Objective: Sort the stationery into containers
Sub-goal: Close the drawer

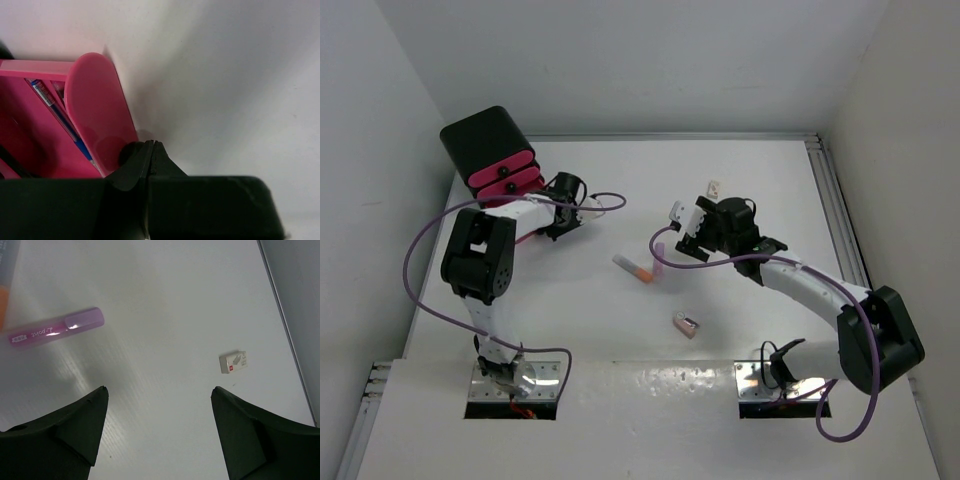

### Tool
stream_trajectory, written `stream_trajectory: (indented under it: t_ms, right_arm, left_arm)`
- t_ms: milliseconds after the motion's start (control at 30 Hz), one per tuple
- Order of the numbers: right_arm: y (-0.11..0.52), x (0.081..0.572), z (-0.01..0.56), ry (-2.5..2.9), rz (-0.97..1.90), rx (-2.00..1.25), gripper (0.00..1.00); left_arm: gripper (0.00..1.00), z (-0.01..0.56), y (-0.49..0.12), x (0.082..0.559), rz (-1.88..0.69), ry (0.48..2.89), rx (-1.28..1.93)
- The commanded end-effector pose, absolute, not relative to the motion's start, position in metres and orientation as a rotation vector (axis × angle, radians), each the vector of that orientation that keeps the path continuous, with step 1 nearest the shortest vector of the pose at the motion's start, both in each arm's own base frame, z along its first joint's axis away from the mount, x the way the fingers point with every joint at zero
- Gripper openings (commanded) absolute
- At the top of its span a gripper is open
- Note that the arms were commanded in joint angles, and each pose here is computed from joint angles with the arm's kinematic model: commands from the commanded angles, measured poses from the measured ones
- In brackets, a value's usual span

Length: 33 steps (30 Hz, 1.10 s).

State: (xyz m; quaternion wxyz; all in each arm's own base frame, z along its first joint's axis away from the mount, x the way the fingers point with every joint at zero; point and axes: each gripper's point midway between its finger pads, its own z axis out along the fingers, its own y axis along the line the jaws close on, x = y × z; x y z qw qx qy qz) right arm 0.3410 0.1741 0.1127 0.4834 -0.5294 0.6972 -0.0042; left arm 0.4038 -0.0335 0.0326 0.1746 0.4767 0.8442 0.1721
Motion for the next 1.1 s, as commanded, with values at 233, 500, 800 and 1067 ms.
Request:
stream_trajectory:
  t_ms: [233, 500, 800, 1067]
  right_arm:
    - [0.18, 0.353, 0.139, 1.649, 0.001, -1.226, 0.83]
    - [0.181, 0.353, 0.136, 1.66, 0.01, -1.223, 0.83]
    - [0.181, 0.355, 0.137, 1.665, 0.005, -1.218, 0.83]
    - [0.182, 0.357, 0.137, 1.673, 0.008, -1.215, 0.84]
  left_arm:
    - [0.04, 0.056, -0.008, 0.439, 0.729, 2.305, 1.313]
    - [0.04, 0.065, 0.007, 0.459, 0.824, 2.27, 1.316]
    - [0.04, 0.066, 0.027, 0.48, 0.889, 2.259, 1.305]
    - [0.06, 0.068, 0.041, 0.497, 0.941, 2.205, 1.284]
